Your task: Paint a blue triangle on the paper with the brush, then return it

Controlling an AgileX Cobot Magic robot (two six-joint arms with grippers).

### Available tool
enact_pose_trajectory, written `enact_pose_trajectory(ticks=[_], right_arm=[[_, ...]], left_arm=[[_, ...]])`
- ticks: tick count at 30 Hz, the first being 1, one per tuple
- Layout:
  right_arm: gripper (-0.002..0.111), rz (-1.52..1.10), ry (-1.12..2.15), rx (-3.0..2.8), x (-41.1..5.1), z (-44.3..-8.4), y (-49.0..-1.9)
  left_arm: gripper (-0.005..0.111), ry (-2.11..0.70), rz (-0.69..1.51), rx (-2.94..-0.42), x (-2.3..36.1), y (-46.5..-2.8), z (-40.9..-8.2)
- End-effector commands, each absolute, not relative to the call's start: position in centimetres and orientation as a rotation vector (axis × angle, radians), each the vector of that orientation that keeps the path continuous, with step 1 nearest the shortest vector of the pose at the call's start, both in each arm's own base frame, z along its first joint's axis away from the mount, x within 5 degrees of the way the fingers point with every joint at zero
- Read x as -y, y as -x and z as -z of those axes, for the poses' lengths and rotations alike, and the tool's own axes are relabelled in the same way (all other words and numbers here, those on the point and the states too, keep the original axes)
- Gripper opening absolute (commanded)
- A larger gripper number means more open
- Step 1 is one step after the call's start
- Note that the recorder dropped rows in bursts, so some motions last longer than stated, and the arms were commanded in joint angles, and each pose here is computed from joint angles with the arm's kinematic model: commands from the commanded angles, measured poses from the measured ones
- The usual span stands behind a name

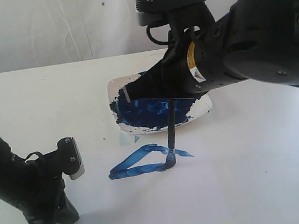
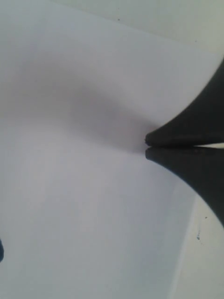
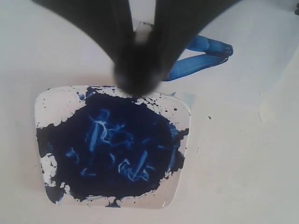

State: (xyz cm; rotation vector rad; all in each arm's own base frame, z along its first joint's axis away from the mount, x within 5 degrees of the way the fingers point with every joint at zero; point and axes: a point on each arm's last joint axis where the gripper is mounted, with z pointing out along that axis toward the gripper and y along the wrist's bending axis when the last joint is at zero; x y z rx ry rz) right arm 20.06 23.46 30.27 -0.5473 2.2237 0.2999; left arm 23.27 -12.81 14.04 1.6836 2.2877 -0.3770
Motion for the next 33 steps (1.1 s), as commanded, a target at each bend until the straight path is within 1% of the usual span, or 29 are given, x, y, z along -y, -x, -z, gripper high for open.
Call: enact_pose_trajectory(ticks=[1,15,24,30,33], right_arm=[[0.000,-0.233,0.578,-2.215,-23.1,-30.1,-20.1],[0.000,-0.111,0.553,-2.206,-22.0,-30.5,-20.3],[0.000,-0.113,0.552,-2.197,-22.0,-30.6,-20.3],[0.000,-0.221,0.494,-2.082,-21.4,-33.1,-19.9],[0.000,-0.233,0.477,-2.073,-21.2,-33.5,-19.8]], left_arm=[[0.000,-1.684,0.422,-2.309,13.0,-22.8,-13.9],[0.000,-1.684,0.422,-2.309,13.0,-22.8,-13.9],[0.000,-1.684,0.422,-2.309,13.0,-22.8,-13.9],[0.000,-1.682,0.423,-2.310,13.0,-22.8,-13.9],[0.000,-1.682,0.423,-2.310,13.0,-22.8,-13.9]])
